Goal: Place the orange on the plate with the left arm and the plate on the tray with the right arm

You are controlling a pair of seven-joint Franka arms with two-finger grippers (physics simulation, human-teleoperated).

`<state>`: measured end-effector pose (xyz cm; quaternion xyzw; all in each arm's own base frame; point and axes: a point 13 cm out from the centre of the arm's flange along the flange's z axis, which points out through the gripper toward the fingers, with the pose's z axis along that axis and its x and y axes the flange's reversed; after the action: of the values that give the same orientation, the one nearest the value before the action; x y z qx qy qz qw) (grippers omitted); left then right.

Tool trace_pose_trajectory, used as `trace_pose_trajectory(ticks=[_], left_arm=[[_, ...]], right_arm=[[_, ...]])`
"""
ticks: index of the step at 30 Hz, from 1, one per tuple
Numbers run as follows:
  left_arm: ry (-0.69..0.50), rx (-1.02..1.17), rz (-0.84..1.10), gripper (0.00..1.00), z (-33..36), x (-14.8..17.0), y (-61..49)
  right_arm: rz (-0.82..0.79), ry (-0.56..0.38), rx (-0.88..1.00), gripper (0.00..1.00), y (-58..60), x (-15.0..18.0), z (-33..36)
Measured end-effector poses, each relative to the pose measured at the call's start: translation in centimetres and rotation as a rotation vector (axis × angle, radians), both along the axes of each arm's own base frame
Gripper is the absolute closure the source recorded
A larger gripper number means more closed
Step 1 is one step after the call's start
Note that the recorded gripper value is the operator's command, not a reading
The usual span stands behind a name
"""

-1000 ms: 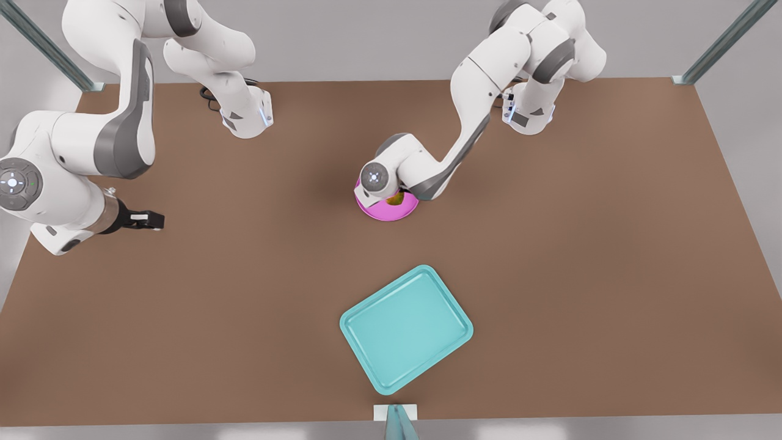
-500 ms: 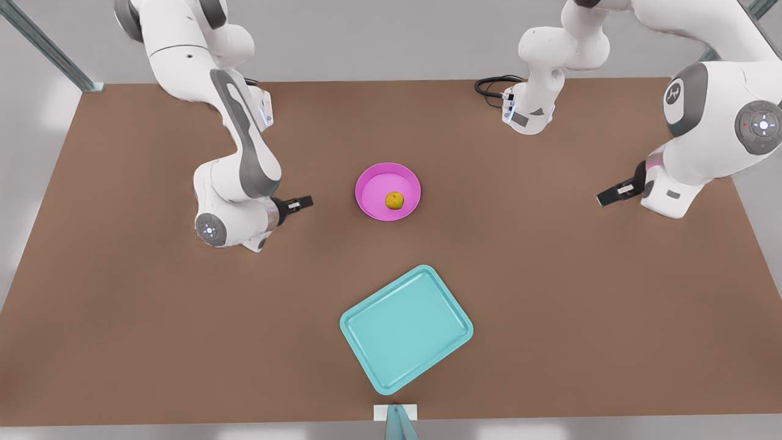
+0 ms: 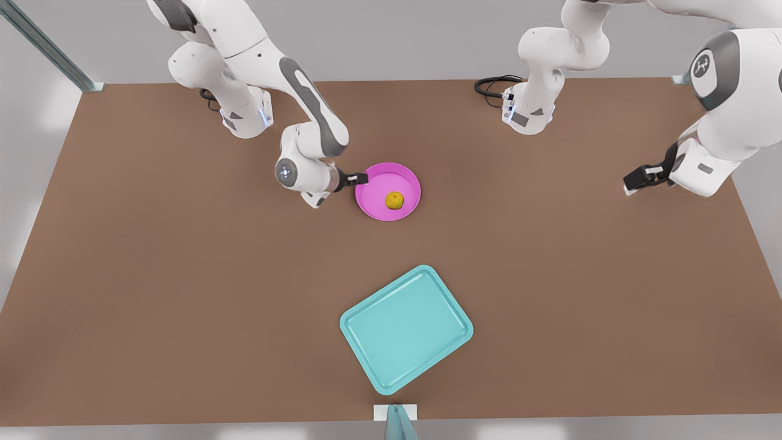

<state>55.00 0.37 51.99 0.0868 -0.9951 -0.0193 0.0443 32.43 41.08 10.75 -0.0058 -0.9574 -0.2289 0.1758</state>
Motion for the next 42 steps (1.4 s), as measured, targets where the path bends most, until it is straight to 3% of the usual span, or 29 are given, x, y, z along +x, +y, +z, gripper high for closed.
trace_pose_trajectory(ticks=[6,16,17,19,23,27,32,38,42], left_arm=[[0.003,-0.027,-0.029,0.00,0.2,-0.2,0.5],[0.014,-0.035,0.011,0.00,-0.8,0.0,5.4],[0.016,-0.035,0.016,0.00,-0.9,-0.1,6.0],[0.017,-0.037,0.016,0.00,-1.0,-0.2,6.8],[0.010,-0.049,-0.014,0.00,-0.6,-0.2,6.3],[0.005,-0.060,-0.050,0.00,0.5,-0.9,5.5],[0.017,-0.068,-0.073,0.00,0.8,-1.5,5.2],[0.029,-0.072,-0.091,0.00,0.7,-1.8,5.1],[0.037,-0.074,-0.100,0.00,0.6,-2.0,5.1]], right_arm=[[-0.039,-0.049,-0.013,0.00,0.3,1.7,-2.2],[0.025,-0.075,-0.017,0.00,1.6,1.3,-5.1],[0.029,-0.077,-0.015,0.24,1.6,1.3,-5.2],[0.036,-0.079,-0.011,0.40,1.5,1.3,-5.4],[0.054,-0.084,-0.010,0.49,1.2,1.3,-6.0],[0.068,-0.093,-0.006,0.68,1.1,1.5,-5.9],[0.082,-0.101,0.001,0.79,1.2,1.5,-5.8],[0.096,-0.116,0.027,0.79,2.1,2.2,-4.9],[0.085,-0.141,0.071,0.79,3.3,4.4,-2.8]])
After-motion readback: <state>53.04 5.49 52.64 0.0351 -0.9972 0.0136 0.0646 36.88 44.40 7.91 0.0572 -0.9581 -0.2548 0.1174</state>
